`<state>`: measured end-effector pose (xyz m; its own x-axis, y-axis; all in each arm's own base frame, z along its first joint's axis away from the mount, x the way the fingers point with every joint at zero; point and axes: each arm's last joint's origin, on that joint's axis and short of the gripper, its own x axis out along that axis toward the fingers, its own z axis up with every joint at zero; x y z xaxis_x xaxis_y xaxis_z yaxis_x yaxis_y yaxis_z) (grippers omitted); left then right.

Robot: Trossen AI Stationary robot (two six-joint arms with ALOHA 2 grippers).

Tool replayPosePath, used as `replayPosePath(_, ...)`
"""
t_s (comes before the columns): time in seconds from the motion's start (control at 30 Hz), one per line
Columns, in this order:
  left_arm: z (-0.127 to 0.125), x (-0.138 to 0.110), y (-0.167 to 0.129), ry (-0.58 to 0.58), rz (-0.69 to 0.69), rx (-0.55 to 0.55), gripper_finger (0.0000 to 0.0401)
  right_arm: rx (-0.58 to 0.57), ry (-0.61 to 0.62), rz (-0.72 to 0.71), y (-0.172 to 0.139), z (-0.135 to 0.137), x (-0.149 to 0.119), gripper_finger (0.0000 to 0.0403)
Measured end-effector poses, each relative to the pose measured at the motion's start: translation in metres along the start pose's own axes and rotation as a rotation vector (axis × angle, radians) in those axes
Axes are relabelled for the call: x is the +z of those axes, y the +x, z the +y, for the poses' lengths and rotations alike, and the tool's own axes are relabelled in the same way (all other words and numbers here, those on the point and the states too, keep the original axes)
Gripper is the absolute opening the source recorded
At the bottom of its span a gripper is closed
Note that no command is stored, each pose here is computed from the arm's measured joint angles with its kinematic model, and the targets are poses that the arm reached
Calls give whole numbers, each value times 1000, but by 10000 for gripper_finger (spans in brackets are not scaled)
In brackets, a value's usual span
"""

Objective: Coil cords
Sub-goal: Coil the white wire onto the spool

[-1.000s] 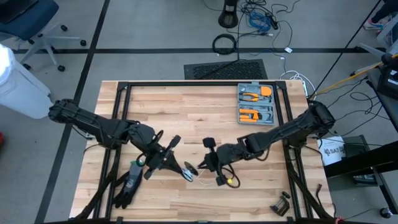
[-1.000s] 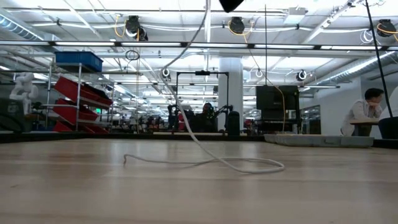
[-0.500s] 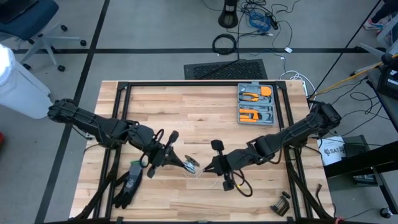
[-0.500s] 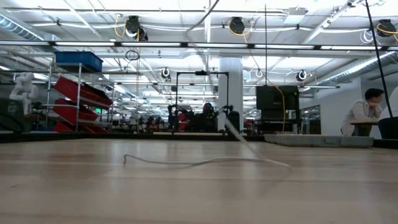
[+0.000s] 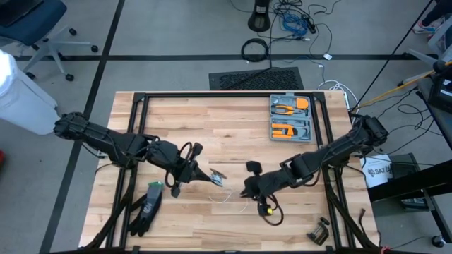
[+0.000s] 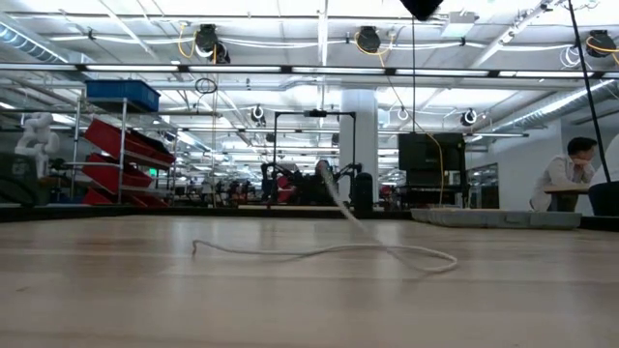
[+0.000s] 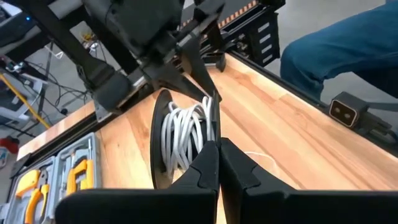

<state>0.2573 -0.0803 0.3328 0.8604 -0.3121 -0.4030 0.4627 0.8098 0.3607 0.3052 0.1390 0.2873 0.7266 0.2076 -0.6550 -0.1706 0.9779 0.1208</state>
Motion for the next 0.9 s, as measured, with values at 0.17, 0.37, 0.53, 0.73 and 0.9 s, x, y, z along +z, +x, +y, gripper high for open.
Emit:
replayPosePath(0.17,0,0,0,0,1,3,0,-34,83,79,2,1,-14,56)
replayPosePath(0.37,1,0,0,0,6,18,0,-7,112,-130,33,12,-45,95)
replayPosePath(0.53,1,0,0,2,7,24,0,-64,160,-310,62,12,-74,109)
replayPosePath(0.73,1,0,0,29,3,29,0,-55,173,-301,106,9,-82,110)
replayPosePath(0.9,2,1,0,47,1,37,0,-80,162,-251,138,3,-84,110)
